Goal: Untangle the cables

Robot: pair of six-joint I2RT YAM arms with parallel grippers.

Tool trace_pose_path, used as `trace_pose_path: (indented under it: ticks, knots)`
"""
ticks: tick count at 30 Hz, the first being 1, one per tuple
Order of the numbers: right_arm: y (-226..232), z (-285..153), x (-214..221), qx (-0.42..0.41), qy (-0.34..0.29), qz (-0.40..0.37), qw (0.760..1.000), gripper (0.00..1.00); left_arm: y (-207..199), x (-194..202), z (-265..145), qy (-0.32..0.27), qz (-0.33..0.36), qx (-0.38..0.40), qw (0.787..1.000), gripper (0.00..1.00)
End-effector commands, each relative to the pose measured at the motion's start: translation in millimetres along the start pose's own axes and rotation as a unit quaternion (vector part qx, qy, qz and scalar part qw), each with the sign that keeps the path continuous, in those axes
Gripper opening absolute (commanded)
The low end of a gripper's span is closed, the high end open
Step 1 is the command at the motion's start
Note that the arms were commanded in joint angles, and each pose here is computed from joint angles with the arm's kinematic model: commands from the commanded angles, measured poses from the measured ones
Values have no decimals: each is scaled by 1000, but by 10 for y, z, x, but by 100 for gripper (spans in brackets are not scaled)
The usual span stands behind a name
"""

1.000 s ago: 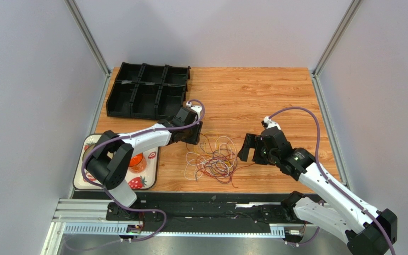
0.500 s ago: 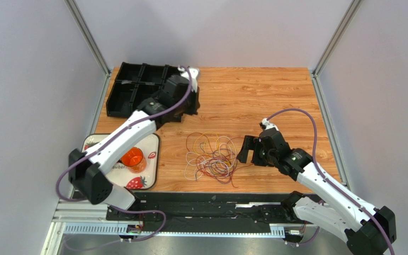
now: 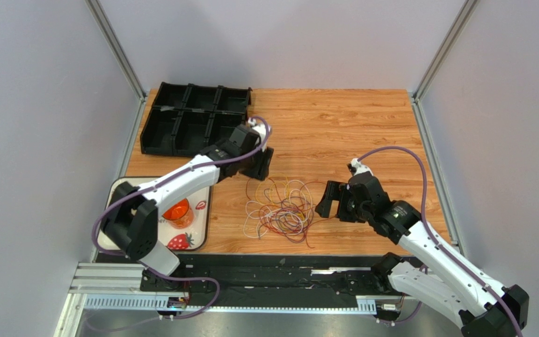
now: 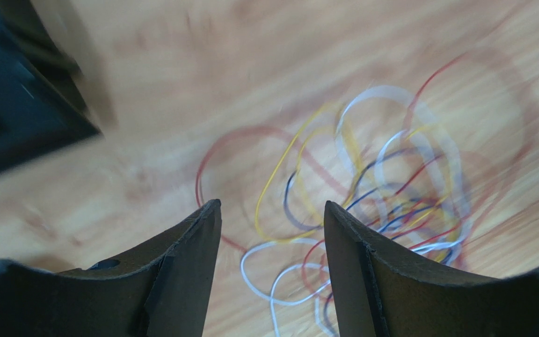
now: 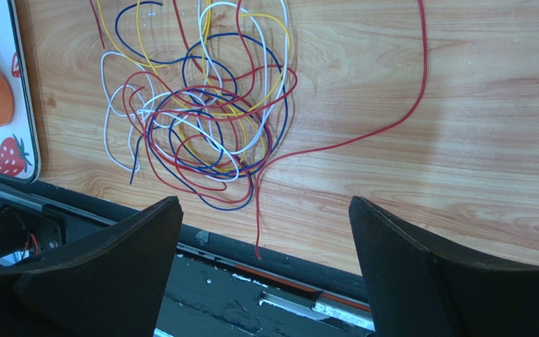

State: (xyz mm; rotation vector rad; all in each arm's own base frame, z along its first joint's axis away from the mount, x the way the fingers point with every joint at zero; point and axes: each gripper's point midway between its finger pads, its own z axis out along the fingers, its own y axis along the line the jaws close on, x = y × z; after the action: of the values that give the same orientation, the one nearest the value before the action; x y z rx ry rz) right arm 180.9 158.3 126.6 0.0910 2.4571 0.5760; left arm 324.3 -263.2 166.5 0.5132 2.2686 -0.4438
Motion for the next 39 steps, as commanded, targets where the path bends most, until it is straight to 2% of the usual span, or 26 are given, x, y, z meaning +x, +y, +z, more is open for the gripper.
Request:
trace_pose_path:
  ticks: [1,10,18,21,24,25,26,30,33,36,39]
  knots:
    - [-39,-52,35,3,-1,2,1000,94,-34,198,169,13,1,16,1000,64]
    - [-49,24,79,3,6,6,1000,94,-9,613,478,61,-5,20,998,62]
    - [-63,54,105,6,12,4,1000,94,18,785,697,77,-3,7,997,56]
    - [-73,47,103,7,10,4,1000,94,51,827,758,84,-3,-1,996,50]
    - [-90,52,129,9,13,3,1000,94,48,807,780,83,-5,-2,997,20]
    - [-93,51,124,10,11,3,1000,94,42,786,765,83,-5,-2,997,0]
    - [-99,57,125,10,11,4,1000,93,29,759,744,80,-6,-1,997,0]
    - [-100,68,132,10,12,4,1000,93,-8,200,312,20,-7,-9,1000,0]
    - [-59,77,113,1,9,3,1000,93,-119,-463,-276,-58,-6,1,998,0]
    - [-8,81,74,-9,4,5,1000,91,-306,-1216,-1036,-167,-3,36,985,0]
    - [33,80,30,-15,-3,5,1000,90,-503,-1701,-1673,-246,15,79,966,0]
